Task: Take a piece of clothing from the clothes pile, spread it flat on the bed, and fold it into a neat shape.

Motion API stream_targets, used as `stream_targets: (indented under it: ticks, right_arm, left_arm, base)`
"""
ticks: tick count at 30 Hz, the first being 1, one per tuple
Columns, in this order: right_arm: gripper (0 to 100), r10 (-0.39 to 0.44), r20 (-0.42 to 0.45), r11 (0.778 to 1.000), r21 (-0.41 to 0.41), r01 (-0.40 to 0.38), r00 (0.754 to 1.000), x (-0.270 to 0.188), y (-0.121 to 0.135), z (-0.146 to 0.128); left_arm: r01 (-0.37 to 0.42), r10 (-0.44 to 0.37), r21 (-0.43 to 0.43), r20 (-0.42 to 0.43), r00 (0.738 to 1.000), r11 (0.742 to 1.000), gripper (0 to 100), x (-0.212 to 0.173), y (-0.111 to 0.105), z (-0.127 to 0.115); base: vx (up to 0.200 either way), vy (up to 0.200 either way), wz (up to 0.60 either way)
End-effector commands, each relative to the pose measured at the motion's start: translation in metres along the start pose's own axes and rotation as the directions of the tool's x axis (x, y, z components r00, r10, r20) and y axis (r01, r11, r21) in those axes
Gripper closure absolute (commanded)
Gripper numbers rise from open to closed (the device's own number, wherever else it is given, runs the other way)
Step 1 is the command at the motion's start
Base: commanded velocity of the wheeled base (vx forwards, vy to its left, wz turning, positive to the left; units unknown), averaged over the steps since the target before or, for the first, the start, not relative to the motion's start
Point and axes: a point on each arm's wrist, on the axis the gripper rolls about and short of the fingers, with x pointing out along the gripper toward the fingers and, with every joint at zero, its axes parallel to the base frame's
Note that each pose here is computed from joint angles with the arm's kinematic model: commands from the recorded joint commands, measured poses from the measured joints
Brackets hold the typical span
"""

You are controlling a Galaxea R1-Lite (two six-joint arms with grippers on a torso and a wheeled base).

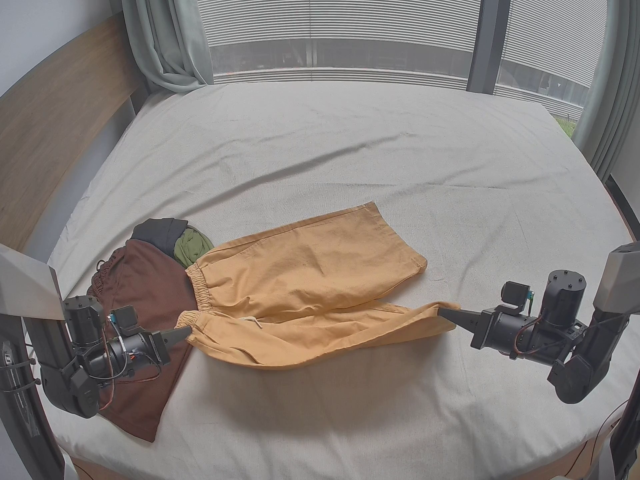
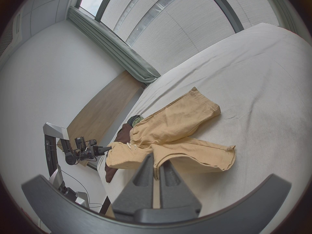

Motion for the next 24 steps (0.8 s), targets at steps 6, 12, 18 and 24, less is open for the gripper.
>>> stream_targets:
  ticks: [6, 12, 18, 24]
  right_arm:
    - [100, 0.026, 0.047, 0.999, -0.033, -0.025, 0.999, 0.019, 0.006, 0.029]
    - [100, 0.015, 0.088, 0.999, -0.047, -0.011, 0.996, 0.032, 0.003, 0.050]
    - [100, 0.017, 0.101, 0.999, -0.053, -0.012, 0.995, 0.043, 0.003, 0.067]
    - [100, 0.036, 0.133, 0.997, -0.076, -0.026, 0.990, 0.059, 0.003, 0.088]
  left_arm:
    - [-0.037, 0.037, -0.006, 0.069, 0.997, 0.999, 100, 0.008, 0.001, 0.013]
    - [-0.042, 0.044, -0.016, 0.082, 0.996, 0.999, 100, 0.010, 0.002, 0.016]
    - [-0.063, 0.064, -0.013, 0.101, 0.993, 0.998, 100, 0.015, 0.004, 0.019]
    - [-0.076, 0.081, -0.037, 0.133, 0.988, 0.996, 100, 0.020, 0.002, 0.024]
  base:
    - [0.000, 0.000, 0.00]
    - [0.000, 0.000, 0.00]
    - [0.000, 0.000, 0.00]
    - [0.000, 0.000, 0.00]
